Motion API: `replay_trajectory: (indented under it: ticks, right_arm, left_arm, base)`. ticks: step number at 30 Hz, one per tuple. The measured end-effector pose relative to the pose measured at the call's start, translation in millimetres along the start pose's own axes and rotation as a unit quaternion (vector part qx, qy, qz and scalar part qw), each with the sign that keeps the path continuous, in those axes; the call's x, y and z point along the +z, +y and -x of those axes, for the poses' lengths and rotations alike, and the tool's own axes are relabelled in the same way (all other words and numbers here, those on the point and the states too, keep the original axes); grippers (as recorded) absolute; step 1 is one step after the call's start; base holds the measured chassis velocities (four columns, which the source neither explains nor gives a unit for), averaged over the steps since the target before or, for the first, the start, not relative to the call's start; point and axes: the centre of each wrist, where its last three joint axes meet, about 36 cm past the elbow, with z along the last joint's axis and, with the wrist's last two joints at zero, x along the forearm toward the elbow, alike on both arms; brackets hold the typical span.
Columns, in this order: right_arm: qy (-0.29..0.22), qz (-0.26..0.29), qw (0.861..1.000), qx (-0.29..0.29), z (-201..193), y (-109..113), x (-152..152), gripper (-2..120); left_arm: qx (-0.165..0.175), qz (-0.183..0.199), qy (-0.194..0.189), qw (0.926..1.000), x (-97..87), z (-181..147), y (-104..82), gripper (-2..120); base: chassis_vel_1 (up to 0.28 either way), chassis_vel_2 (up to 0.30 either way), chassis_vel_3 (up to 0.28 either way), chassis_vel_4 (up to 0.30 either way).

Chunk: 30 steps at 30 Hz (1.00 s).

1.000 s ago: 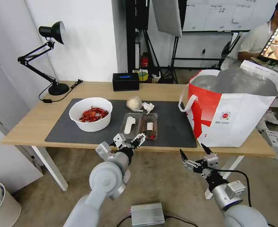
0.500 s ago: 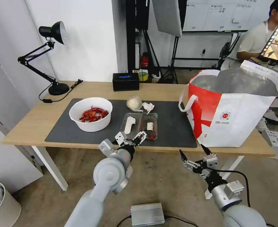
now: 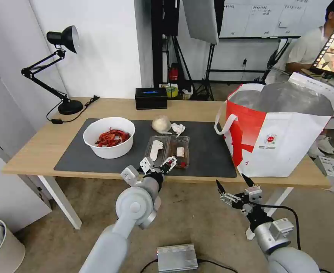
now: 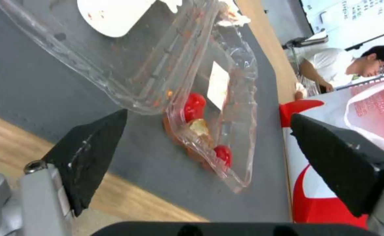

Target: Pick up the trash from the table and place it into the takeout bag.

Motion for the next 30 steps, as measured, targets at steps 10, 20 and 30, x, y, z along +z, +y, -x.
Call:
replay_trajectory:
  ticks: [10, 20, 30]
  right_arm:
    - [0.001, 0.0, 1.0, 0.0, 0.5, 0.0, 1.0, 100]
    - [0.002, 0.002, 1.0, 0.0, 0.7, 0.8, 2.7, 100]
    - [0.002, 0.002, 1.0, -0.002, 1.2, 1.6, 3.0, 100]
  left_arm:
    - [-0.005, -0.001, -0.004, 1.0, -1.2, 3.8, 0.9, 100]
    - [-0.013, -0.008, -0.015, 0.9998, 0.5, 2.5, 4.5, 100]
    - [-0.016, -0.008, -0.017, 0.9997, 0.1, 3.8, 6.0, 100]
  base:
    - [0.0, 0.0, 0.0, 0.0]
    - [0.0, 0.0, 0.0, 0.0]
    - [0.0, 0.0, 0.0, 0.0]
